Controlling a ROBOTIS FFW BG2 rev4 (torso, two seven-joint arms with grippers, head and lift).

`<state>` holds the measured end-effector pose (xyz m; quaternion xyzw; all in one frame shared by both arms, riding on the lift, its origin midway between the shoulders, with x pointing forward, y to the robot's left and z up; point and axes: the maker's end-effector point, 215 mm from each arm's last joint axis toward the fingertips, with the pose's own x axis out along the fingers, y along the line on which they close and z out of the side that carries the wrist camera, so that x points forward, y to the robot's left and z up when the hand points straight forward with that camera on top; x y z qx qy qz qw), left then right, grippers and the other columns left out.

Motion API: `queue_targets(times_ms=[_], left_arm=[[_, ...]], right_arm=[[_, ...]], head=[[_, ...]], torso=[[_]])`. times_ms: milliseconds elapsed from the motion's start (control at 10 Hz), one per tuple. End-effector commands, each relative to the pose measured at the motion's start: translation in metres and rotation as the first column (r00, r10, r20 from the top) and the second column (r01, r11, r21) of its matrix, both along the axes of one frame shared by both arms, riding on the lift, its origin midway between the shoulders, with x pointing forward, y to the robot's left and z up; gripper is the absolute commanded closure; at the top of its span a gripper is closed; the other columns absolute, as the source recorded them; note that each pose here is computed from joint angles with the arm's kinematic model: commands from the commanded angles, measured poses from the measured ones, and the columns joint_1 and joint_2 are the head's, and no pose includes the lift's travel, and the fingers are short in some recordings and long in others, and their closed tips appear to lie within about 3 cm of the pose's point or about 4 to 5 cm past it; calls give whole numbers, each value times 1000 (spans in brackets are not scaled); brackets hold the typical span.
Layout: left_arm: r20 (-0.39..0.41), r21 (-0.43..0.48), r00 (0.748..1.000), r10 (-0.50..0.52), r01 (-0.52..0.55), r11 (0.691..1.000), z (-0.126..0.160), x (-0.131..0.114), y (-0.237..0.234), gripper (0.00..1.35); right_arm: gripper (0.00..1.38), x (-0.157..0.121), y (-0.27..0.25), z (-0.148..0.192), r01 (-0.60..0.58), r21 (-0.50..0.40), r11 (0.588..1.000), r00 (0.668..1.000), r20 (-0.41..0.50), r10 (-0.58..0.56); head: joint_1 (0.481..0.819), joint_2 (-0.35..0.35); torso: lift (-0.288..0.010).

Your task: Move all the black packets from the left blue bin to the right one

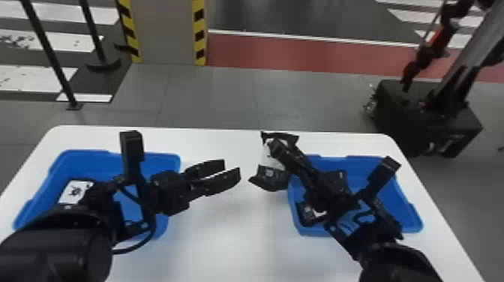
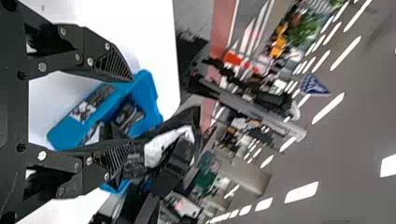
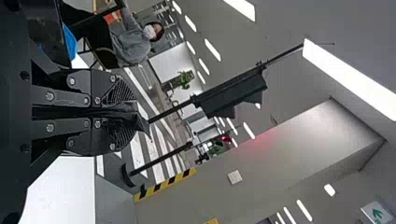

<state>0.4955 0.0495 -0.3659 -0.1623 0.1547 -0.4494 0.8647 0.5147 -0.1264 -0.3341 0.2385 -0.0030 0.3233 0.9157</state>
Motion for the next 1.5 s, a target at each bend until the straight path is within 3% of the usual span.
queue_targets(times_ms=[0, 200, 400, 500, 600, 700, 800, 1000, 1100, 1300, 1400], left_arm=[[58, -33, 992, 115, -113, 993, -1, -2, 49, 163], [79, -53, 974, 213, -210, 976, -7, -20, 102, 163], [151, -45, 939, 308, -305, 951, 10, -37, 151, 163], [222, -41, 908, 355, -356, 934, 26, -39, 173, 165], [344, -52, 834, 431, -442, 896, 54, -42, 203, 163], [377, -40, 796, 473, -497, 867, 63, -48, 224, 165], [366, 37, 794, 485, -533, 845, 49, -52, 246, 165], [338, 163, 783, 522, -595, 787, 26, -61, 276, 167], [312, 243, 770, 556, -631, 737, 15, -66, 294, 165], [258, 372, 760, 596, -648, 665, -11, -64, 325, 167], [227, 423, 740, 633, -660, 621, -21, -60, 339, 167]], right_arm=[[1276, -1, -31, -10, 70, -10, 998, 997, -20, -70], [1276, 3, -84, -26, 177, -71, 982, 983, -41, -180], [1274, 7, -138, -54, 276, -120, 954, 954, -89, -287], [1134, 6, -155, -69, 306, -132, 943, 939, -120, -322], [507, 0, -164, -83, 345, -139, 928, 918, -157, -365], [13, -5, -169, -89, 372, -144, 917, 903, -174, -393], [50, -7, -167, -81, 377, -133, 916, 905, -158, -396], [263, -20, -156, -50, 377, -111, 919, 916, -102, -388], [300, -30, -151, -41, 377, -102, 921, 918, -91, -386], [306, -40, -141, -35, 360, -91, 929, 926, -86, -367], [306, -43, -139, -37, 350, -89, 933, 930, -89, -357]], head=[[695, -88], [695, -70], [695, -71], [695, -73], [695, -72], [695, -61], [695, -42], [695, -2], [695, 29], [695, 87], [695, 116]], torso=[[-110], [-110], [-110], [-110], [-110], [-110], [-110], [-110], [-110], [-110], [-110]])
